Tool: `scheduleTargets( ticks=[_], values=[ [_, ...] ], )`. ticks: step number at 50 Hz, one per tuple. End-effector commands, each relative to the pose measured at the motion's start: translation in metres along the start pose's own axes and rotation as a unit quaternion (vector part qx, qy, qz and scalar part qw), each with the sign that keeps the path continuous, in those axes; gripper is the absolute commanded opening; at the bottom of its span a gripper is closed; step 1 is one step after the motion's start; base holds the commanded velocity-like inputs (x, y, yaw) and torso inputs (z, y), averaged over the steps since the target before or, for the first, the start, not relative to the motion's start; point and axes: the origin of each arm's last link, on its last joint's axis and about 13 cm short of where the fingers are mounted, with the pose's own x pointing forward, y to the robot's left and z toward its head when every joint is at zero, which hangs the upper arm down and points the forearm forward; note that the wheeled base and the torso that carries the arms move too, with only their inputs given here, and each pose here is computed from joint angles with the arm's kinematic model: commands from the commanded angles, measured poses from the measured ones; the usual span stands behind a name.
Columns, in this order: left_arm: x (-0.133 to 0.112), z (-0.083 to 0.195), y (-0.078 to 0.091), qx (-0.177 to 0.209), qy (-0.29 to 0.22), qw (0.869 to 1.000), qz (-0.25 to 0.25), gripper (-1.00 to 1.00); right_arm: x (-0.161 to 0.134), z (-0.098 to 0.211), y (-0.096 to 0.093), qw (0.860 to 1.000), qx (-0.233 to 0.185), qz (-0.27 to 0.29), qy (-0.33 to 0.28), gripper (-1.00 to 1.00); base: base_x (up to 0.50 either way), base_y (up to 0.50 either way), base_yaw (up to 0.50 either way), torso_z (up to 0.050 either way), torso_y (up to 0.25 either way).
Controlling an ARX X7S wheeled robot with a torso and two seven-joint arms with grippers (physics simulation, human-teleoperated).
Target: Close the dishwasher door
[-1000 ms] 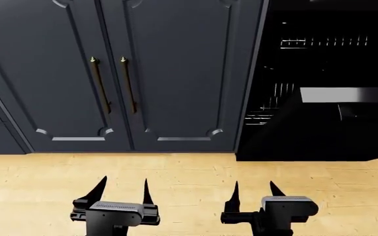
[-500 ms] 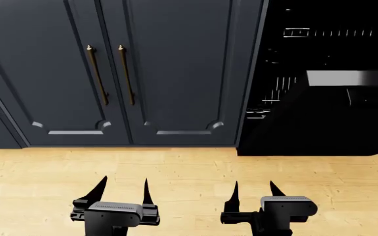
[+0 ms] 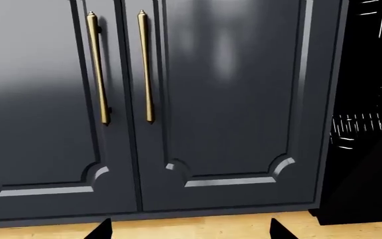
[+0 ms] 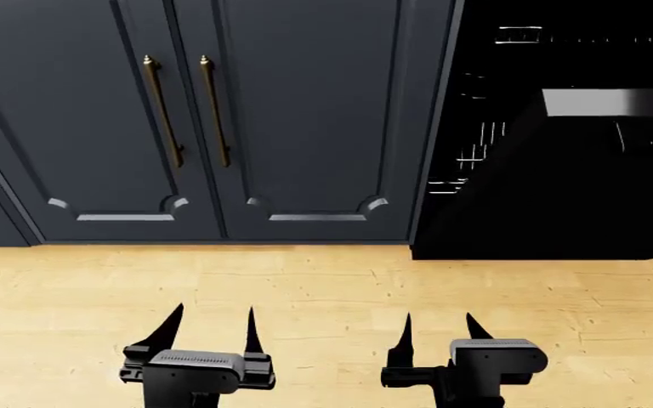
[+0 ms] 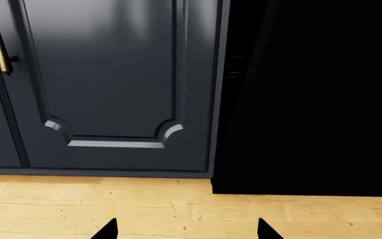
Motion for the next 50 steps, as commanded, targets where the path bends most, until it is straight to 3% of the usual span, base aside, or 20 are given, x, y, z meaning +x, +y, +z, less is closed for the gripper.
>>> scheduleTargets(
  ticks=[1,50],
  values=[
    [-0.0002,0.0004,0.0002,-0.002,-0.002,1.0,0.002,1.0,-0.0001,0.0002,0.0,1.0,-0.001,0.0,0.0,1.0,0.0,0.0,0.0,-0.05,0.0],
    [-0.0004,-0.0006,-0.0001,0.002,0.0,1.0,-0.007,1.0,0.0004,0.0,-0.0002,1.0,0.002,-0.009,0.0,1.0,0.0,0.0,0.0,-0.05,0.0]
  ],
)
